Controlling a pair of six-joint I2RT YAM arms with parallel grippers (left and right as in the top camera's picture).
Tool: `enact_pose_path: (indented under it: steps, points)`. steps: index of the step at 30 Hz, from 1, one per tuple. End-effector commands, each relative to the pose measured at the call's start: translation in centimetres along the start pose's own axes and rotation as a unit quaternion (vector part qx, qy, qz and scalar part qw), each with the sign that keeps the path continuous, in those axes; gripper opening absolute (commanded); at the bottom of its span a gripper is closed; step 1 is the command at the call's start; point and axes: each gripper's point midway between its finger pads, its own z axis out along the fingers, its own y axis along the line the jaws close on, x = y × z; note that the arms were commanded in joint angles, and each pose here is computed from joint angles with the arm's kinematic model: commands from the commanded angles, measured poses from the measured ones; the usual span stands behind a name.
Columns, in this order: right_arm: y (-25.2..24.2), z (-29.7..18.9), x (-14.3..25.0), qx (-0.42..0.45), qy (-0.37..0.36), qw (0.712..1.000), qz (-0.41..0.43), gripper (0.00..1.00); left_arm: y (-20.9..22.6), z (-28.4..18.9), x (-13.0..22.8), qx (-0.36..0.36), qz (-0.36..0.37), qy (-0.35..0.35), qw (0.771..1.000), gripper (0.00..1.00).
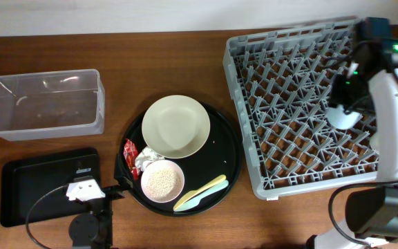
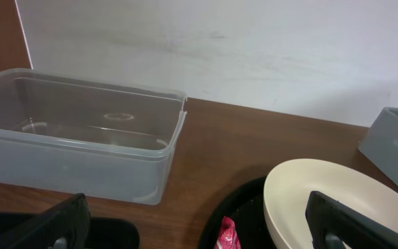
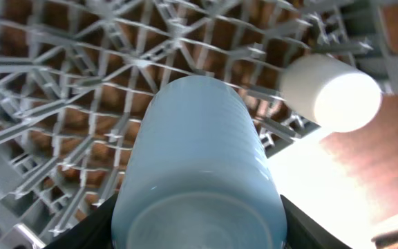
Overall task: Sort waste into correct bins and load items into the dishwasher rack
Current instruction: 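Place the light-blue cup in the rack beside the white cup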
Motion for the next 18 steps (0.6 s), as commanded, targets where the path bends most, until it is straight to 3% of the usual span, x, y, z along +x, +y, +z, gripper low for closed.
enact_pose_path:
  steps: [1,7,10,18]
  points:
    - [-3.4,-0.6,-0.2,0.014,-0.009,0.998,0.058,0.57,0.0,0.0,0.1,0.003,0.008,-0.001,1.000,0.99]
    - [-7.4,2.7,1.2,0.020,0.036,0.991,0.124,0.57,0.0,0.0,0.1,0.003,0.008,-0.001,1.000,0.99]
    - [-6.3,4.0,1.6,-0.033,0.052,0.990,0.123,0.57,0.0,0.0,0.1,0.003,0.008,-0.001,1.000,0.99]
    - [-5.6,8.4,4.3,-0.026,0.103,0.987,0.118,0.58,0.0,0.0,0.1,0.003,0.008,-0.001,1.000,0.99]
